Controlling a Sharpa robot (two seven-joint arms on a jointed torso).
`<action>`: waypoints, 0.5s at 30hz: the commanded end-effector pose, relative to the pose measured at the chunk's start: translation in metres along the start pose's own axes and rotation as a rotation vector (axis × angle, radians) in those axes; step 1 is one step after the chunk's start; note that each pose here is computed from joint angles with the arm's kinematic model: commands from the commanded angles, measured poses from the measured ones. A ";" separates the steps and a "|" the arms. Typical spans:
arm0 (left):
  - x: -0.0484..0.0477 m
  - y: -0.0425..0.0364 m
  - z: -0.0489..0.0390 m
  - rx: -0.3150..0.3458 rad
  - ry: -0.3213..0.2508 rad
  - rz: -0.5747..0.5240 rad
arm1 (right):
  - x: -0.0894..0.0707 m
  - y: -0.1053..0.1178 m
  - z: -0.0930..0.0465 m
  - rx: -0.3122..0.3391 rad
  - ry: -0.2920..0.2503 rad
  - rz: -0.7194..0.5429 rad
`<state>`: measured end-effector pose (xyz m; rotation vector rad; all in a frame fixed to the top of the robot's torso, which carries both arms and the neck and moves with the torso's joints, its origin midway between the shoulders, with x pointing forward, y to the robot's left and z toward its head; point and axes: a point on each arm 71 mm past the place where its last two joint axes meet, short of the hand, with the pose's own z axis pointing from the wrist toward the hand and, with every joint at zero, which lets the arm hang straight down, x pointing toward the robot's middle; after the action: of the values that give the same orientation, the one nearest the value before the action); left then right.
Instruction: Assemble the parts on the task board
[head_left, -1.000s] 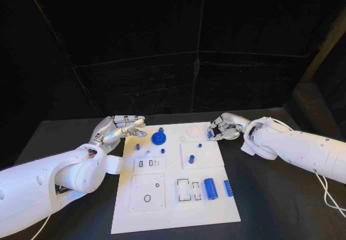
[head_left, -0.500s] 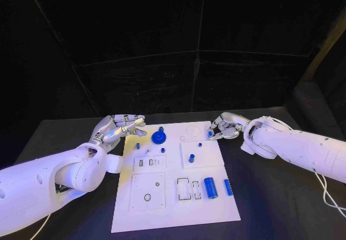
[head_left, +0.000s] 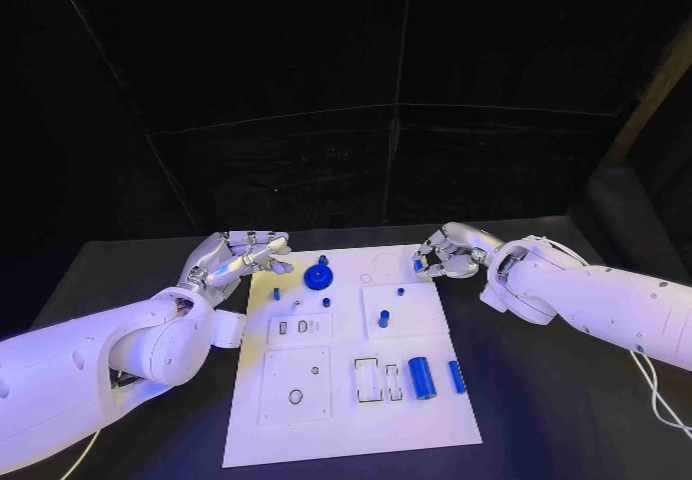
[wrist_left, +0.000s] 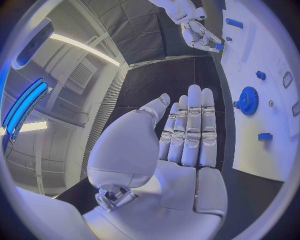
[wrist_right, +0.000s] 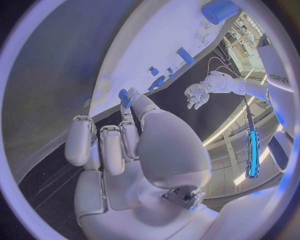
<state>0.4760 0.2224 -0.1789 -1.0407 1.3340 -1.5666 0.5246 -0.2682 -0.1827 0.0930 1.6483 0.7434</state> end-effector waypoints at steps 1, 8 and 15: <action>0.0002 -0.0011 -0.0002 0.006 0.013 0.000 | -0.002 0.015 -0.001 0.013 -0.077 0.012; -0.0020 -0.0002 0.0015 0.005 0.008 0.004 | 0.014 0.053 0.004 -0.003 -0.069 0.036; -0.0050 0.0010 0.0043 0.005 -0.001 0.009 | 0.035 0.093 0.016 -0.029 -0.049 0.050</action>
<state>0.4812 0.2262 -0.1809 -1.0430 1.3278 -1.5488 0.4973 -0.1715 -0.1672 0.0905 1.6113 0.8634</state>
